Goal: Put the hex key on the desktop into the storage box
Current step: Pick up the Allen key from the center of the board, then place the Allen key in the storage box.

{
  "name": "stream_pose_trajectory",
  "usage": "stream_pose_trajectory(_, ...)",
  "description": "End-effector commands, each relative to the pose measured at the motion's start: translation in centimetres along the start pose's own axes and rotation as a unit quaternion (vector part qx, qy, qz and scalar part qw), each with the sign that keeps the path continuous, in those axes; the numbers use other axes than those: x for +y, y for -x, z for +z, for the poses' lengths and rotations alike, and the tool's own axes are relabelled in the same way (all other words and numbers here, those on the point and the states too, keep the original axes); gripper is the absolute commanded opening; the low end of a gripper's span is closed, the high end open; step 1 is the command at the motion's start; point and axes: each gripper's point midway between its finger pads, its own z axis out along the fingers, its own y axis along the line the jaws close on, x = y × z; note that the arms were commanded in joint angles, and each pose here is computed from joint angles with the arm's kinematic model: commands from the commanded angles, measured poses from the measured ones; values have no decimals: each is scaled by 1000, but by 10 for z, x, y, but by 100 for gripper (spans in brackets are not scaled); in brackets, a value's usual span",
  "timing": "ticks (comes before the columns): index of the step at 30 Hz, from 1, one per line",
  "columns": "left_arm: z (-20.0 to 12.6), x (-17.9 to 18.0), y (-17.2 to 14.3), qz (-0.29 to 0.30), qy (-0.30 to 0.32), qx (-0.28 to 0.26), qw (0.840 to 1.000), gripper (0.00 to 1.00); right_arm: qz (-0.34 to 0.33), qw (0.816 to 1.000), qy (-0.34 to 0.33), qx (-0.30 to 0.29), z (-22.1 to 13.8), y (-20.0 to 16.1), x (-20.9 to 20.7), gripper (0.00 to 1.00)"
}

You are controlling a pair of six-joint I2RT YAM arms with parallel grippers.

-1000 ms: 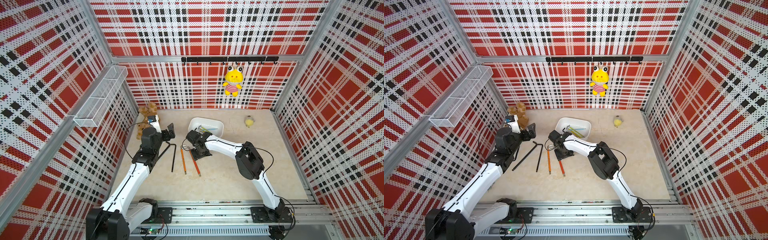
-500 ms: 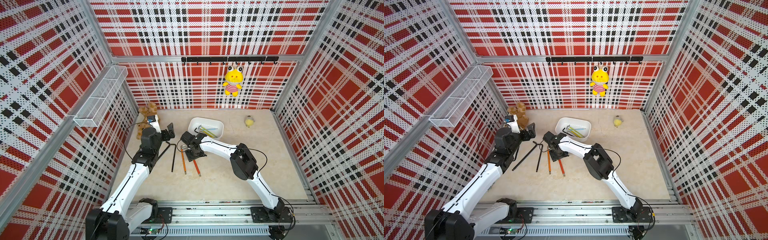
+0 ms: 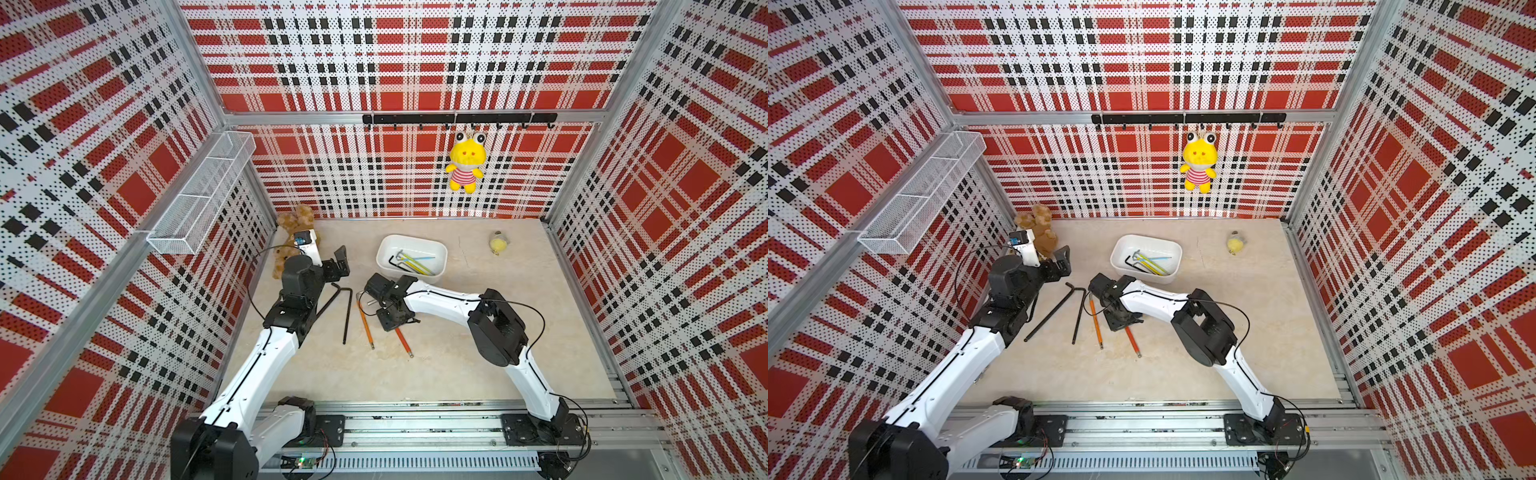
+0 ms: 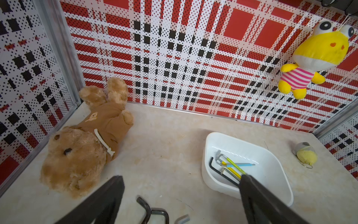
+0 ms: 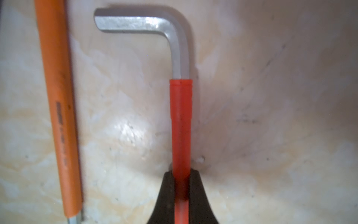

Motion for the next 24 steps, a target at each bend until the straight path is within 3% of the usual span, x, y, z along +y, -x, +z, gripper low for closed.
stream_pose_trajectory(1, -4, -2, 7, 3, -4, -12, 1000, 100, 10, 999, -42, 7, -11, -8, -51, 0)
stream_pose_trajectory(8, -4, -2, 7, 2, -3, -13, 1000, 100, -66, 988, -8, -141, -105, 57, -84, 0)
stream_pose_trajectory(14, -4, -1, 7, 2, -3, -13, 1000, 100, -179, 952, -3, -248, -158, 110, -100, 0)
stream_pose_trajectory(20, -4, 0, 6, 2, 0, -12, 1000, 100, -257, 902, -21, -345, -186, 164, -93, 0)
stream_pose_trajectory(24, -4, 1, 5, 3, 3, -11, 1000, 100, -267, 896, -32, -352, -171, 198, -103, 0)
